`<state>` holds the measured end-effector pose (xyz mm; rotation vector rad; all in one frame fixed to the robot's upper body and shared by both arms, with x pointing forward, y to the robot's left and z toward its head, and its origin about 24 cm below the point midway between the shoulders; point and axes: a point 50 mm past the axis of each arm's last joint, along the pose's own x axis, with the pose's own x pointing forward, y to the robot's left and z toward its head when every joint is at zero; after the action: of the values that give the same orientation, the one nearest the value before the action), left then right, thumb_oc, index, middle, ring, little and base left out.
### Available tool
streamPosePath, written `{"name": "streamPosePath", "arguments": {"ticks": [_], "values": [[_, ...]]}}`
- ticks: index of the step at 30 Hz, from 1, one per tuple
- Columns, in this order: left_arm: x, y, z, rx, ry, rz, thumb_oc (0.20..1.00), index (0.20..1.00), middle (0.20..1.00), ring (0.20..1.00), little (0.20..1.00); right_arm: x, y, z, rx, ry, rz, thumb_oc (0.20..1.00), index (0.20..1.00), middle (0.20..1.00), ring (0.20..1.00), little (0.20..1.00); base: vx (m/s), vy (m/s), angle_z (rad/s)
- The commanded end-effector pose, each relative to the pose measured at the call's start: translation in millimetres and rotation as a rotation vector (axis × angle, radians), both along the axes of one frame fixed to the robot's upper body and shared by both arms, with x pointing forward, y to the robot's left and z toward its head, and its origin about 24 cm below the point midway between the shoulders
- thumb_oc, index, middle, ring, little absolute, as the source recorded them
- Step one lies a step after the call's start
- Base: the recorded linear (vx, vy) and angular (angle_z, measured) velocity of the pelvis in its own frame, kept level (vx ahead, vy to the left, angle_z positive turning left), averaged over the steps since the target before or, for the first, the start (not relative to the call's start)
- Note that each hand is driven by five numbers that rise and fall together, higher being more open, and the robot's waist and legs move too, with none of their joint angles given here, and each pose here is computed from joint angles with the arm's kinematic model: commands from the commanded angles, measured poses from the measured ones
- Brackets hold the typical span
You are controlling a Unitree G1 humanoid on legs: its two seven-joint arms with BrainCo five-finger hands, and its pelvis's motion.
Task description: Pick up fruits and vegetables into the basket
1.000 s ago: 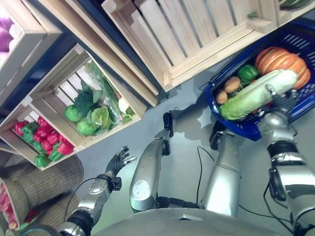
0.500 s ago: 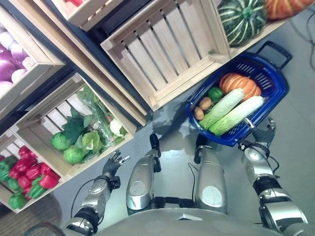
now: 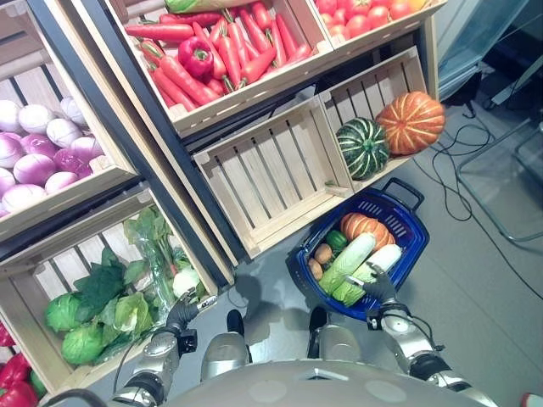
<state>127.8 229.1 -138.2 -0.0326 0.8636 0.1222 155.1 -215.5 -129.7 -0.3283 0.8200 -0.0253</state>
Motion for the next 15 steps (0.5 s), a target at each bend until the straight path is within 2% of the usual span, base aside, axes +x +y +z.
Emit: {"name": "streamPosePath", "arguments": {"ticks": [1, 8, 11, 15], "values": [[12, -1, 3, 0.0, -0.026, -0.055, 1.0, 1.0, 1.0, 1.0, 1.0, -3, 11, -7, 0.067, 0.08, 0.072, 1.0, 1.0, 1.0, 1.0, 1.0, -0.03, 0.03, -0.04], [5, -19, -8, -0.064, 0.063, -0.162, 1.0, 1.0, 1.0, 1.0, 1.0, -40, 23, -30, 0.306, 0.364, 0.014, 1.0, 1.0, 1.0, 1.0, 1.0, -0.02, 0.043, 0.02], [-1, -24, -12, -0.084, 0.105, -0.19, 1.0, 1.0, 1.0, 1.0, 1.0, -45, 21, -32, 0.314, 0.415, 0.0, 1.0, 1.0, 1.0, 1.0, 1.0, 0.04, 0.045, 0.06], [-7, -27, -15, -0.115, 0.143, -0.172, 1.0, 1.0, 1.0, 1.0, 1.0, -49, 21, -34, 0.294, 0.468, 0.085, 1.0, 1.0, 1.0, 1.0, 1.0, 0.05, 0.034, 0.02]]}}
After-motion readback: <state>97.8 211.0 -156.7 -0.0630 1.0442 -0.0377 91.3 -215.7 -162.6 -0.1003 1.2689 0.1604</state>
